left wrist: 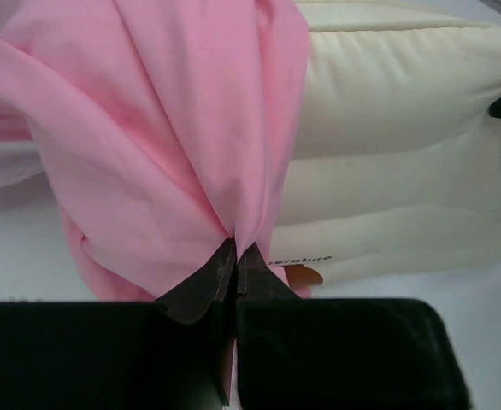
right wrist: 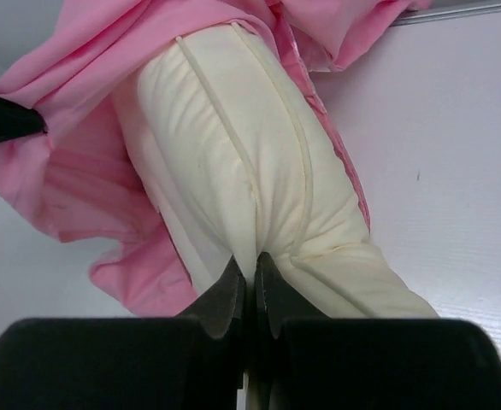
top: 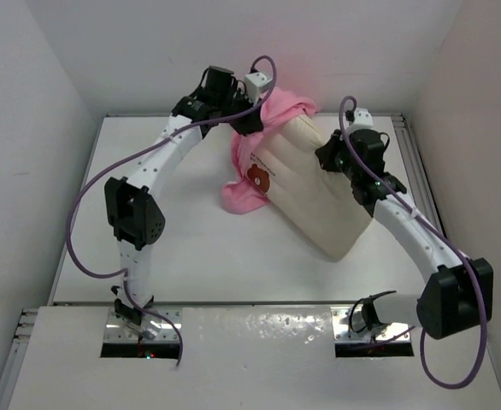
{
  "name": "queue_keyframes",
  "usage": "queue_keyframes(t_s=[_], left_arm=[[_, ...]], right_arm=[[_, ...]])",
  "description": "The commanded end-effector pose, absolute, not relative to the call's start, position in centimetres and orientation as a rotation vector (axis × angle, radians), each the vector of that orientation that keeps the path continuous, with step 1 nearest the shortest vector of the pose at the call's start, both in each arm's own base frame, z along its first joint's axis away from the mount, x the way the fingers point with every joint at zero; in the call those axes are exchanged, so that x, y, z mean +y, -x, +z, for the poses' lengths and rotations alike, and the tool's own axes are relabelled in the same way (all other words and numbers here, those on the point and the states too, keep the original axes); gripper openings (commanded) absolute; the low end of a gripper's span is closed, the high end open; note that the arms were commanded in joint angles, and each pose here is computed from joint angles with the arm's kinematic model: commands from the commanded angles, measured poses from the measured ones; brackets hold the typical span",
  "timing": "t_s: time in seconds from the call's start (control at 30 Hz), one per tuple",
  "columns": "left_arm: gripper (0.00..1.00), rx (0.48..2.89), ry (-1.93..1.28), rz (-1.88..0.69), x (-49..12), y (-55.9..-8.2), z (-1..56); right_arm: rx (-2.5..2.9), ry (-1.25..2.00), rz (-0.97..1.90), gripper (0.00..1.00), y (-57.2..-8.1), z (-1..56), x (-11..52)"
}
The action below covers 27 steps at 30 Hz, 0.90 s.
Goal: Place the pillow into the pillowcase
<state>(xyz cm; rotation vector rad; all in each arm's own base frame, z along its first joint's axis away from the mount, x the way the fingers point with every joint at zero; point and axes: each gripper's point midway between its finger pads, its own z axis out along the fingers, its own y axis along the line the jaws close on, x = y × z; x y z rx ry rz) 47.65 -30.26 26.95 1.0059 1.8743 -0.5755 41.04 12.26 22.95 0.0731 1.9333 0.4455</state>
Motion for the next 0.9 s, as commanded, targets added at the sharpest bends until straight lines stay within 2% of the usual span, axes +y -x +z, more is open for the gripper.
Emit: queue_keyframes(t_s=[0.0, 0.03, 0.07, 0.13, 0.17, 0.27, 0.43, 0.5, 0.57, 0.67, 0.77, 0.87], left_arm=[[0.01, 1.888, -1.081, -0.766, -31.7, -43.5, 26.7], [0.05, 1.885, -1.098, -0.785, -31.8, -43.2, 26.3], [0.22, 1.891, -1.11, -0.794, -31.9, -43.0, 25.8], [0.49, 1.899, -1.136, -0.767, -31.6, -43.1, 24.8], [0.69, 1.91, -1.143, -0.75, -31.3, -43.1, 24.6], [0.83, 1.915, -1.067, -0.667, -28.7, -45.2, 25.6], [0.98, 1.919, -0.75, -0.705, -22.9, -49.4, 27.6], [0.98, 1.947, -0.74, -0.596, -21.2, -50.5, 26.2], [0.95, 2.035, -0.748, -0.416, -20.2, -51.2, 22.3], [0.92, 2.121, -0.772, -0.298, -19.4, -52.0, 17.7], [0.92, 2.153, -0.755, -0.287, -19.6, -53.6, 15.9], [0.93, 2.124, -0.792, -0.408, -21.5, -53.9, 15.5]], right_arm=[[1.815, -0.088, 0.445, 0.0, -40.5, 25.7, 13.2], [1.826, -0.087, 0.443, 0.0, -40.3, 25.2, 13.3], [1.836, -0.102, 0.45, 0.0, -40.2, 24.8, 13.4], [1.861, -0.114, 0.454, 0.0, -40.1, 23.9, 13.4], [1.87, -0.115, 0.457, 0.0, -40.0, 23.6, 13.4], [1.9, -0.136, 0.468, 0.0, -39.6, 22.1, 13.4], [1.973, -0.207, 0.484, 0.0, -38.9, 18.3, 12.9], [2.001, -0.227, 0.495, 0.0, -38.7, 16.9, 12.8], [2.026, -0.234, 0.503, 0.0, -38.6, 16.0, 12.9], [2.05, -0.242, 0.507, 0.0, -38.3, 15.0, 13.0], [2.065, -0.246, 0.504, 0.0, -37.9, 14.5, 12.9], [2.086, -0.248, 0.484, 0.0, -37.5, 14.0, 12.6]])
